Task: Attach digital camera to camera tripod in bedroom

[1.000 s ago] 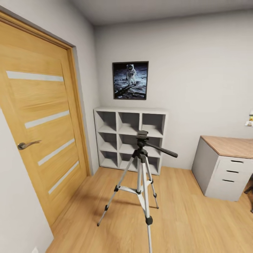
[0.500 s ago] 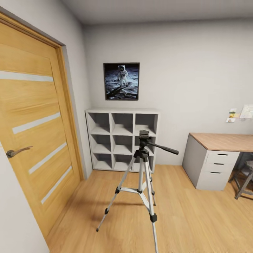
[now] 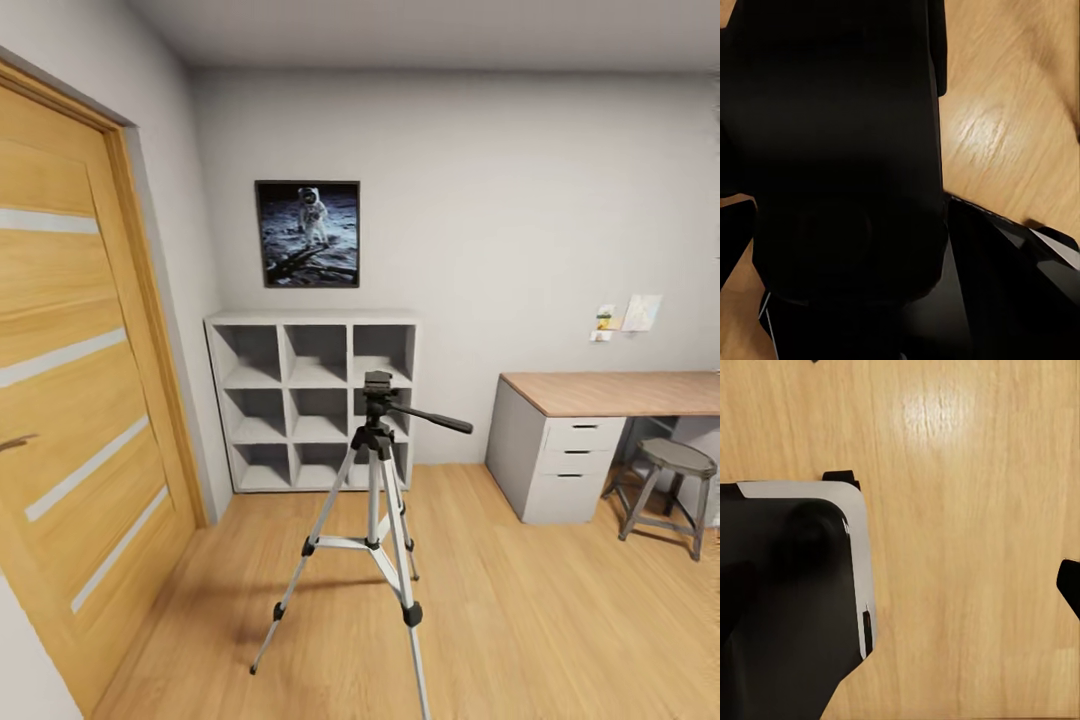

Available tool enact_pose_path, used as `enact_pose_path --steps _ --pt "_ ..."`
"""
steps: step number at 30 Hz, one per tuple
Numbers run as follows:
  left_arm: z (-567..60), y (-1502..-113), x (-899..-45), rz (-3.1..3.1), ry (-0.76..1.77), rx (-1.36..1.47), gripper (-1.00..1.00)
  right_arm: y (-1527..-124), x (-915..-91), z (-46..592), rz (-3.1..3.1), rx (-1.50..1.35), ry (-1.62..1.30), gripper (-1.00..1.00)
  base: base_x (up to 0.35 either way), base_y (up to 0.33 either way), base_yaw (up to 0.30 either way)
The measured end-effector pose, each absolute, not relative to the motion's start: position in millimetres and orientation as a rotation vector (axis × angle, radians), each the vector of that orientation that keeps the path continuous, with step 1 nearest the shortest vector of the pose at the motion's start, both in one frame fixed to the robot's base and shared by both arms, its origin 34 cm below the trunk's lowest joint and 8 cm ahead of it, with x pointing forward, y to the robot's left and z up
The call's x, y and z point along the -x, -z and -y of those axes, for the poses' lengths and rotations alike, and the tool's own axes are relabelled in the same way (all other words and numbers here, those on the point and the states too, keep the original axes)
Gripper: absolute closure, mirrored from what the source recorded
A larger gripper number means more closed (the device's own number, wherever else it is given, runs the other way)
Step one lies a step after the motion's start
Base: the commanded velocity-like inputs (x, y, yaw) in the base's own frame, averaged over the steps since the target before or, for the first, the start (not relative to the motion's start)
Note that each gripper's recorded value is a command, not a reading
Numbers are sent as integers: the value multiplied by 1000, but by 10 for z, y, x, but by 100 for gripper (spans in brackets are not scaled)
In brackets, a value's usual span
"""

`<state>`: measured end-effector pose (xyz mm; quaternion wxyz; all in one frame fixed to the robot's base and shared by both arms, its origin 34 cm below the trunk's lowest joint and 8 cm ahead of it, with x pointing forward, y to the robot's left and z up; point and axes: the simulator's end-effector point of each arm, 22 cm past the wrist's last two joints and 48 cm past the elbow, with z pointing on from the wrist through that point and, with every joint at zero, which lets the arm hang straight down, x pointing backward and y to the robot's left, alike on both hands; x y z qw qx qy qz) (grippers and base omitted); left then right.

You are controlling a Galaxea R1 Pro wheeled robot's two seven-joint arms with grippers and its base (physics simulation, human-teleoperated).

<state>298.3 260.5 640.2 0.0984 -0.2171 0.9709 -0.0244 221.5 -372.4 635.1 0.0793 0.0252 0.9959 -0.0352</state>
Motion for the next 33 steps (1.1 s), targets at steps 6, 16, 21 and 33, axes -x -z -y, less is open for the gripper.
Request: enact_pose_path --steps 6,16,21,33 --pt "-2609 -6403 -2986 -2872 71 643 100 -6352 -2219 3723 -2979 -75 105 -100 0 0 -59" --pt "-2612 -6403 -2987 -2871 70 643 100 -6354 -2226 3729 -2976 -75 105 -100 0 0 -8" --pt "-2614 -6405 -2992 -2869 69 643 100 -6355 -2227 3726 -2975 -74 104 -100 73 0 0" --pt "-2608 -6405 -2992 -2871 71 640 100 -6353 -2223 3722 -2977 -75 104 -100 148 0 0"
